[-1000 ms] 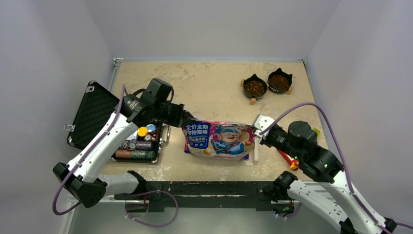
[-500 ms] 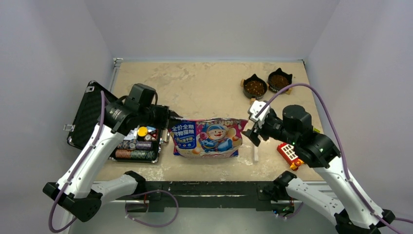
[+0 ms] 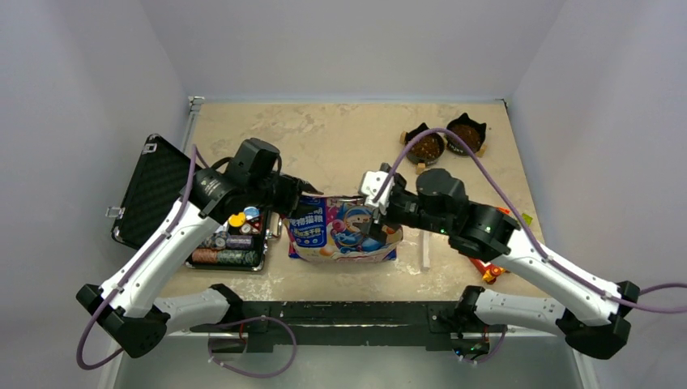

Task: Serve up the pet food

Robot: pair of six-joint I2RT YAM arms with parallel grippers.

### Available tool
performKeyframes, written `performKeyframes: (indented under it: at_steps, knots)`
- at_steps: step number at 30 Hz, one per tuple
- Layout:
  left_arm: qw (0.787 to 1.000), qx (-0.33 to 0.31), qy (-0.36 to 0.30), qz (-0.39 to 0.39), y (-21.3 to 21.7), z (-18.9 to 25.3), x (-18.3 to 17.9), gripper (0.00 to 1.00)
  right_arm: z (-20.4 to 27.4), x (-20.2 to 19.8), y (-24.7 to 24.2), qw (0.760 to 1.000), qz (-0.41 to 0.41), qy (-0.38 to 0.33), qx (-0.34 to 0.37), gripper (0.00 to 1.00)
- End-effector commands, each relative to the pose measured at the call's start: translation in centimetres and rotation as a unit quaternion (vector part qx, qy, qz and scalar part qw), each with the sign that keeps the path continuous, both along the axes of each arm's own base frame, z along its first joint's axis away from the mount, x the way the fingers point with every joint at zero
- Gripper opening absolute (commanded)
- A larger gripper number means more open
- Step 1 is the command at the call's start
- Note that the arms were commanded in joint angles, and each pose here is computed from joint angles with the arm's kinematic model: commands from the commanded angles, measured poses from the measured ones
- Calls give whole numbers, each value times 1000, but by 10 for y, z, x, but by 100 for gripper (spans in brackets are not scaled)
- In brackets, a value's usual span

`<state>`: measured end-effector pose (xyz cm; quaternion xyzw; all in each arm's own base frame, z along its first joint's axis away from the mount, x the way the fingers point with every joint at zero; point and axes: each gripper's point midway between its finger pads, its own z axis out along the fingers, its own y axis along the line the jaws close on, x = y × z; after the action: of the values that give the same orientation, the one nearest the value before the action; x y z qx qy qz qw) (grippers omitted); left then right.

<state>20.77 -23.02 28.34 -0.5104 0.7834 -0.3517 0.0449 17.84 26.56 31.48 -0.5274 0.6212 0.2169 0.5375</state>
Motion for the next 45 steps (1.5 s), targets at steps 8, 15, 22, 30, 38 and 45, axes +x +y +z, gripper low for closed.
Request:
performKeyframes:
  at_steps: [8, 15, 22, 30, 38, 45]
  knots:
    - [999, -21, -45, 5, -5, 22, 9, 14, 17, 36, 49, 989, 7, -148, 11, 81]
    - [998, -31, -47, 11, -4, 24, 8, 2, 4, 52, 60, 981, 2, -193, -13, 73]
    - [999, -38, -9, 28, 1, 15, -3, 0, 15, 73, 48, 972, -72, -224, -24, 33]
    - [999, -24, -1, 48, 8, 14, -2, 0, -1, 49, 19, 981, -73, -172, -54, 0]
    - [996, -24, 6, 87, 24, 16, -9, 0, -9, 54, 12, 986, -137, -83, -42, 0]
    - [989, -32, 40, 142, 38, -2, -10, 0, 1, 85, -36, 942, -322, -90, -33, 0]
